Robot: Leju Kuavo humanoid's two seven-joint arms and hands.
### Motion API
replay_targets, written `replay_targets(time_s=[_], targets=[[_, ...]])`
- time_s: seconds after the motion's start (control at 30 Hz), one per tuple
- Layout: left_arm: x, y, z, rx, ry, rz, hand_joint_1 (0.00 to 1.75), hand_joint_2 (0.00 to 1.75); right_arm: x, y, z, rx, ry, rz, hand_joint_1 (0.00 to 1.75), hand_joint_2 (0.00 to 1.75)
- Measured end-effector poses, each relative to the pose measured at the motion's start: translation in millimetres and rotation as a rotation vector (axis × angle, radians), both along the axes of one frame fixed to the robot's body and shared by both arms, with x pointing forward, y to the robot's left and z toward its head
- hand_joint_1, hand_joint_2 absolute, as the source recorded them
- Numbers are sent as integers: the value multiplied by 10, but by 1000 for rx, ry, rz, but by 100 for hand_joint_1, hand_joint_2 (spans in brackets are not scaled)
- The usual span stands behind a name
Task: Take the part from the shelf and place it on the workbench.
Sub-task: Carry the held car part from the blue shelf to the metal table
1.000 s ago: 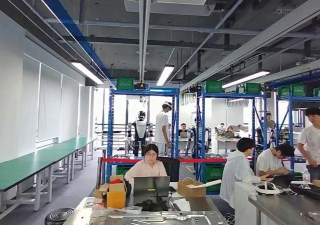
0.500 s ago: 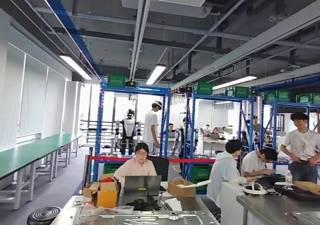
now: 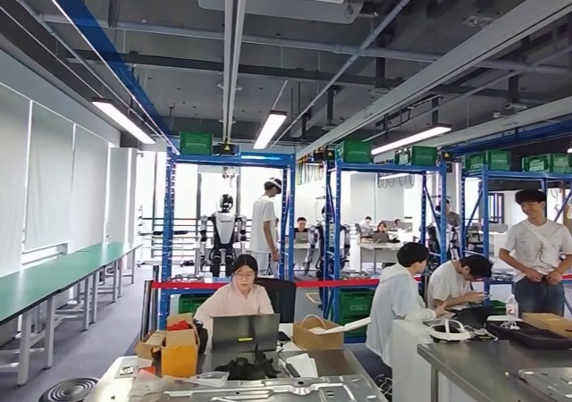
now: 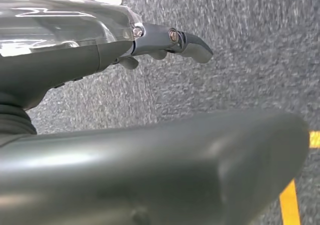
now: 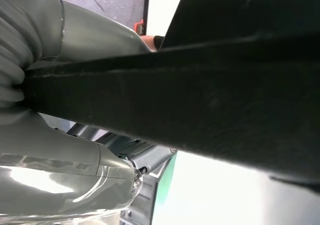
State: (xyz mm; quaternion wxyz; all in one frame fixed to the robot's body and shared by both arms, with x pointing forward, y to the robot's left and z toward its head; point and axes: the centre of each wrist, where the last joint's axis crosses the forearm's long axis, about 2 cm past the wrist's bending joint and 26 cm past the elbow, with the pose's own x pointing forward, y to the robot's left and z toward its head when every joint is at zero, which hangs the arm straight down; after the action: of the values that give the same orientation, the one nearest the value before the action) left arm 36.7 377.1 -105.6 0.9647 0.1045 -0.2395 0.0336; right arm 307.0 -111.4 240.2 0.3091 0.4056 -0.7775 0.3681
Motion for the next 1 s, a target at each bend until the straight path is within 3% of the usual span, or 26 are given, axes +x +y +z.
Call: replay_targets(time_s=[1.0], targets=[[22,1,3,5,-4,-4,0,175,-27,33,-22,17,9,0,175,175]])
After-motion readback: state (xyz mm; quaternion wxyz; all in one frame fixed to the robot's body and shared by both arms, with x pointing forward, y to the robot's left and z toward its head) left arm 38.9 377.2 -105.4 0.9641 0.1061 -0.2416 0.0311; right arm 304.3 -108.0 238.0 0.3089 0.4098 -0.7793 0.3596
